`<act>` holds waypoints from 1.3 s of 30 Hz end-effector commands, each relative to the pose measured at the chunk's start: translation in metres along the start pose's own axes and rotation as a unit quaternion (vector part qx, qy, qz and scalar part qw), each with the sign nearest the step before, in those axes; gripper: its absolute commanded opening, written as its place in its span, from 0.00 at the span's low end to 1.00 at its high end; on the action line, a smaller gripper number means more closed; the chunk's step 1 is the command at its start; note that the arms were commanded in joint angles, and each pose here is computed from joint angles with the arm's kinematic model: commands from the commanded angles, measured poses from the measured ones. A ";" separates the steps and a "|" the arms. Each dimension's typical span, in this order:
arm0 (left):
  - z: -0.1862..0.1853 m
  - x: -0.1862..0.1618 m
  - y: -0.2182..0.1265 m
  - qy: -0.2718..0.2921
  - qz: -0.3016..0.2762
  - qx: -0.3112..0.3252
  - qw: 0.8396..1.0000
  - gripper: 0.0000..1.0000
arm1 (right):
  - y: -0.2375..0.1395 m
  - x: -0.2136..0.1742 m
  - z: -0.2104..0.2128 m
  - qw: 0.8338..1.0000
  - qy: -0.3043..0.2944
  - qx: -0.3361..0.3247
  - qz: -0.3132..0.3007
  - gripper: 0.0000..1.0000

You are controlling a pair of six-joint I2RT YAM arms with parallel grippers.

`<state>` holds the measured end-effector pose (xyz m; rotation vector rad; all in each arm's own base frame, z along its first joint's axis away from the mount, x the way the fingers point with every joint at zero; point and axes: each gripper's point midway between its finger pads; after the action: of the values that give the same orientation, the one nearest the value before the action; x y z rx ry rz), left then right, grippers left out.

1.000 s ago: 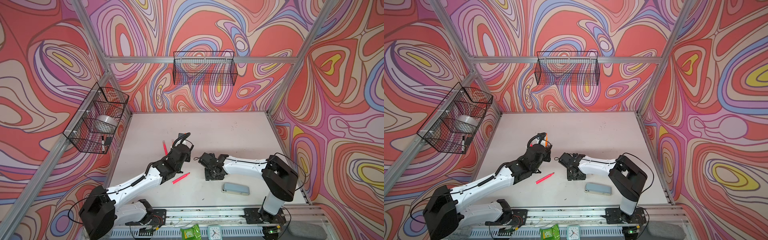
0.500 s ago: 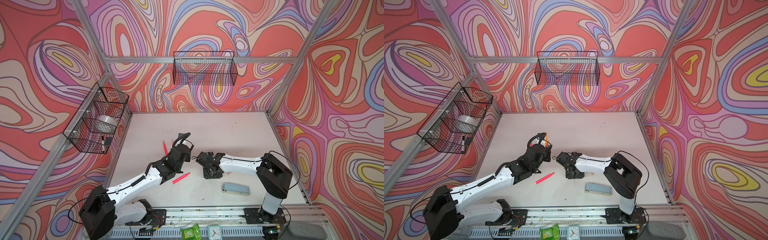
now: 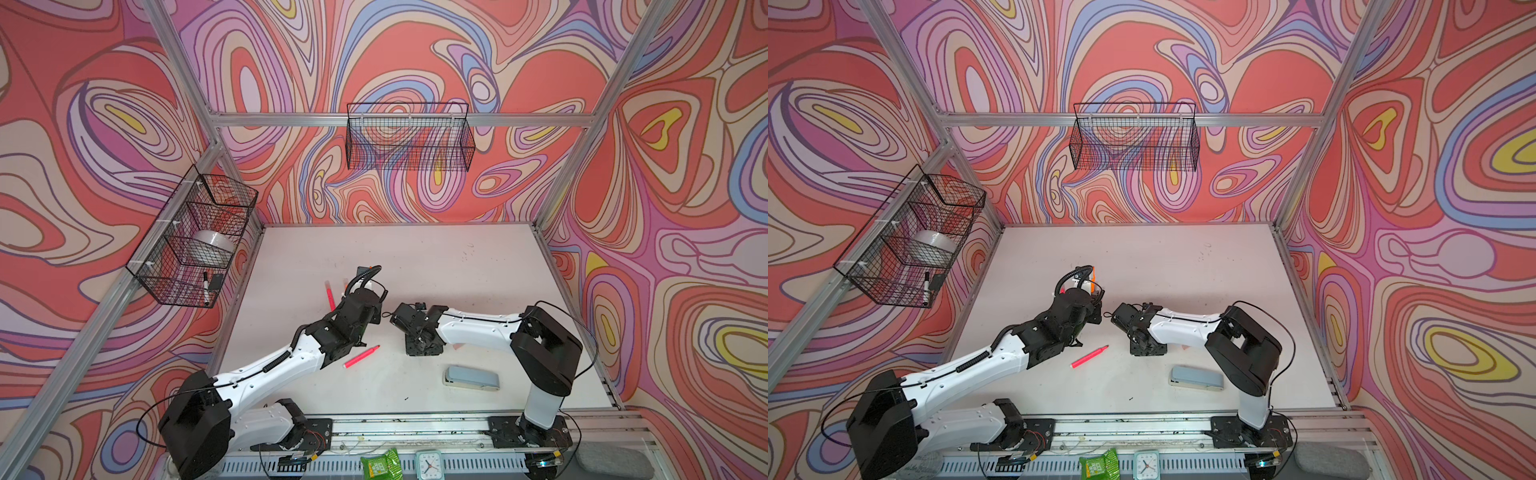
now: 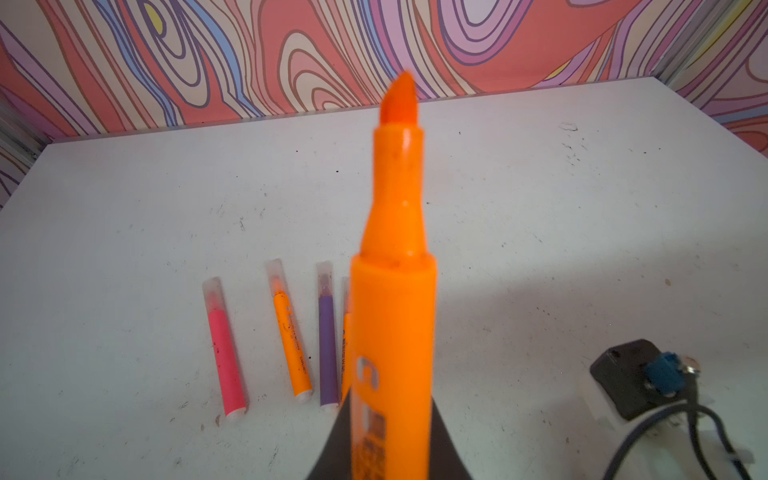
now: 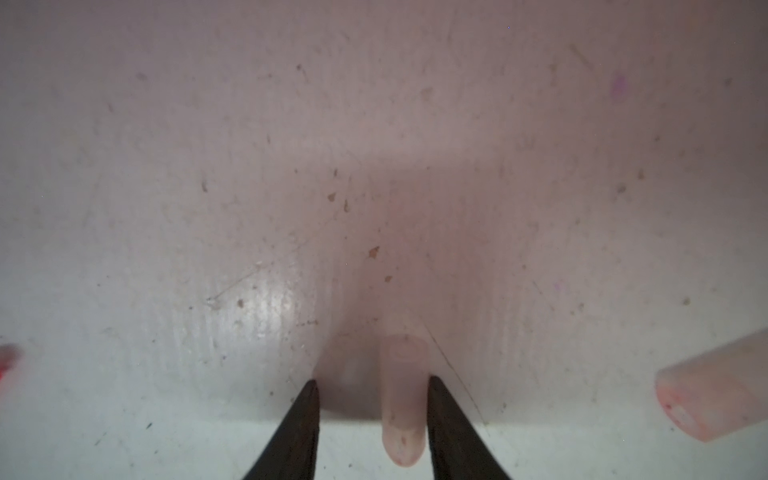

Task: Insert the pens into the pen caps
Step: 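Close the right gripper on the pale-pink cap, then lift the cap with the right gripper toward the held marker tip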

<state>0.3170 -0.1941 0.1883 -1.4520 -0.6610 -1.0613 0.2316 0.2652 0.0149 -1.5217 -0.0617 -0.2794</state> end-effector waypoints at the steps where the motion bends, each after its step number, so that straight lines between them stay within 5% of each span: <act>1: -0.001 0.003 0.000 0.000 0.000 0.001 1.000 0.00 | 0.034 -0.021 -0.032 0.997 -0.006 -0.071 0.027 0.42; 12: -0.003 0.002 0.000 -0.001 0.002 -0.002 1.000 0.00 | 0.041 -0.021 -0.037 0.996 -0.007 -0.086 0.022 0.41; 32: -0.004 0.002 0.001 -0.002 0.003 -0.006 1.000 0.00 | 0.050 -0.017 -0.042 0.996 -0.001 -0.093 0.015 0.18; 39: -0.004 0.002 0.000 -0.002 0.001 -0.006 1.000 0.00 | 0.023 -0.001 -0.035 0.998 0.016 -0.062 -0.022 0.11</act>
<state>0.3166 -0.1955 0.1876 -1.4592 -0.6553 -1.0635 0.2579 0.2702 0.0169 -1.4846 -0.1308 -0.4199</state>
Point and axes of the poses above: each gripper's point midway between its finger pads, its own y axis out along the fingers, its own z axis along the line the jaws close on, x = y × z, and after that the axes turned 8 degrees about y, right-handed
